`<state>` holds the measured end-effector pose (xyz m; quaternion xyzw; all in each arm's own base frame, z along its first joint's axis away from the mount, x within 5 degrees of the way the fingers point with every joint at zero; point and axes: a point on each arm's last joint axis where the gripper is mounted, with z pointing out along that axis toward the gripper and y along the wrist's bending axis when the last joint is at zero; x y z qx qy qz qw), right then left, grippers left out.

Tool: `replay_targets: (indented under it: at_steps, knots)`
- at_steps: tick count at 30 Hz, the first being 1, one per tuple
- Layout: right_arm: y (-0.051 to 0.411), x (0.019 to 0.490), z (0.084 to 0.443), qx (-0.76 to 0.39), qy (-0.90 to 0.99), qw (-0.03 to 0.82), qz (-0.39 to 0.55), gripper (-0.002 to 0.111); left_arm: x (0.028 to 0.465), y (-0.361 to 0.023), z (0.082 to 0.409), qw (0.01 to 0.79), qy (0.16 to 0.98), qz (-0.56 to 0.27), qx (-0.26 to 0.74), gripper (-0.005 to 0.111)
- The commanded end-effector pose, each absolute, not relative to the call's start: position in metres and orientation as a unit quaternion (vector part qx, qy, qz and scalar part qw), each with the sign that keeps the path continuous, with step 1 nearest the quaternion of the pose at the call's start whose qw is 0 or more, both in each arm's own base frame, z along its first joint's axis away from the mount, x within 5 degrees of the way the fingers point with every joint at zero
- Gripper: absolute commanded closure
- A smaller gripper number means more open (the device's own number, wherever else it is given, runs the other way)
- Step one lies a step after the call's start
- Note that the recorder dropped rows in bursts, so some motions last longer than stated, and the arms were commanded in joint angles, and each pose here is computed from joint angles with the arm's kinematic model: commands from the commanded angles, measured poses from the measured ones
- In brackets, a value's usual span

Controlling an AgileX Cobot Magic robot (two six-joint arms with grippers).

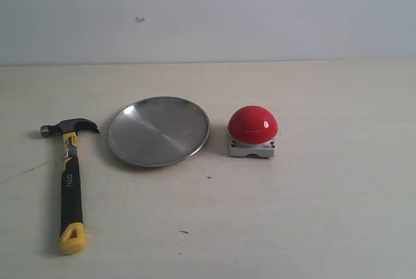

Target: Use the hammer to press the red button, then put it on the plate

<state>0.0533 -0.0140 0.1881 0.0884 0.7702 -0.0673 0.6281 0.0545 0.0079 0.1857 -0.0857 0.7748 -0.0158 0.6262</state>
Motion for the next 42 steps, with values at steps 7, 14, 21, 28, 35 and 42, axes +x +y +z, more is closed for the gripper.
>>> replay_targets:
  at_steps: [7, 14, 21, 28, 35, 42]
  knots:
    - [-0.014, 0.053, 0.188, 0.088, 0.768, 0.630, -0.073, 0.108, 0.054, 0.009, 0.188, 0.634, 0.770, 0.010, -0.065, 0.107]
    - [-0.014, 0.053, 0.188, 0.088, 0.768, 0.630, -0.073, 0.108, 0.056, 0.000, 0.213, 0.731, 0.670, -0.098, -0.084, 0.107]
    - [-0.014, 0.053, 0.188, 0.088, 0.768, 0.630, -0.073, 0.108, 0.050, -0.007, 0.238, 0.802, 0.562, -0.187, -0.081, 0.107]
    - [-0.014, 0.053, 0.188, 0.088, 0.768, 0.630, -0.073, 0.108, 0.040, 0.000, 0.290, 0.854, 0.434, -0.255, -0.129, 0.107]
    - [-0.014, 0.053, 0.188, 0.088, 0.768, 0.630, -0.073, 0.108, 0.157, 0.006, 0.333, 0.700, 0.682, -0.125, -0.170, 0.107]
    - [-0.014, 0.053, 0.188, 0.088, 0.768, 0.630, -0.073, 0.108, 0.335, -0.021, 0.257, 0.180, 0.977, -0.105, -0.053, 0.107]
